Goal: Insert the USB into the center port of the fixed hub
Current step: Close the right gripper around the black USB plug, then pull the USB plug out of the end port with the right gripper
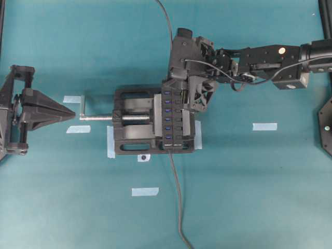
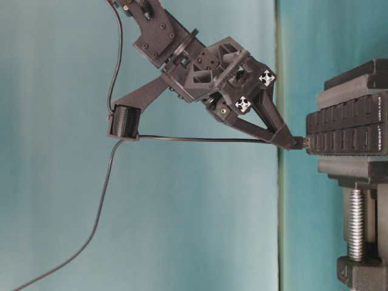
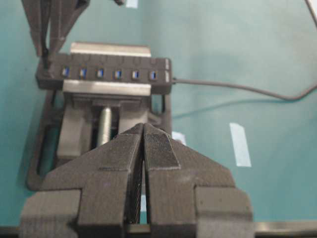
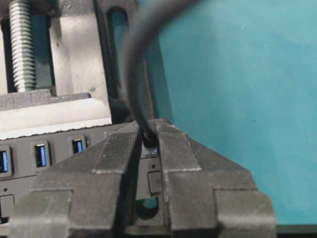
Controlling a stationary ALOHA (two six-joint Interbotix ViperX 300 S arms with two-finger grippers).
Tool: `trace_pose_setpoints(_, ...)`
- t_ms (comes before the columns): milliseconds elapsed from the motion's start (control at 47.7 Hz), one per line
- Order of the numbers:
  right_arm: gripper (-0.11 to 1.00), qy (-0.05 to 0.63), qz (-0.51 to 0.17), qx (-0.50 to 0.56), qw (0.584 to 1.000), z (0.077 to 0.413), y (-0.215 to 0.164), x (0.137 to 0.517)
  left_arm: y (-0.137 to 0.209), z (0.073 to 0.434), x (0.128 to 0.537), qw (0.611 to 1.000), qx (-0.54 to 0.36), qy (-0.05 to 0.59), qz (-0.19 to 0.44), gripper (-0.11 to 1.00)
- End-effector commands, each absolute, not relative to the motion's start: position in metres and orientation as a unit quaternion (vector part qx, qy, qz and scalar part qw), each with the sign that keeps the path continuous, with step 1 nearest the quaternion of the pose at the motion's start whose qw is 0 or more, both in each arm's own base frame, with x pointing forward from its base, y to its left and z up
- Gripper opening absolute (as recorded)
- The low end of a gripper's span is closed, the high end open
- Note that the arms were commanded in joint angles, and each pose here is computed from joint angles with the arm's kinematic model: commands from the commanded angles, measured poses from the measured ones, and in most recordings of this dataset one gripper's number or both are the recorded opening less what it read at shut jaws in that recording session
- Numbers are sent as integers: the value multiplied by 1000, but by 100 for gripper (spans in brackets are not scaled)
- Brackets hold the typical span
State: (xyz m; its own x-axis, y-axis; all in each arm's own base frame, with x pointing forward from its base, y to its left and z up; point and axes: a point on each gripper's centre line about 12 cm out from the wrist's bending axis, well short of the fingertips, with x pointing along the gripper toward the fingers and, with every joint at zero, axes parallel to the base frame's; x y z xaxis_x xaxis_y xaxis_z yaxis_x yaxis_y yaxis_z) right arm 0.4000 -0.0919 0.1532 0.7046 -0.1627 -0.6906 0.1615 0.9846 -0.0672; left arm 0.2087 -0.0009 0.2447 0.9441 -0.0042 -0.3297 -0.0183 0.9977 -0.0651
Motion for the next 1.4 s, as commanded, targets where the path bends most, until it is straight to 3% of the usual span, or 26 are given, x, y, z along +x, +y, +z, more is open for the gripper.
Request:
trace_pose_setpoints(0, 10, 356, -84, -10, 931, 166, -90, 406, -1, 248, 210, 986, -34, 162, 3, 0)
trace_pose_setpoints(1383, 10, 358, -81, 8, 930, 201, -82, 408, -1, 252, 208, 988, -35, 152, 3, 0)
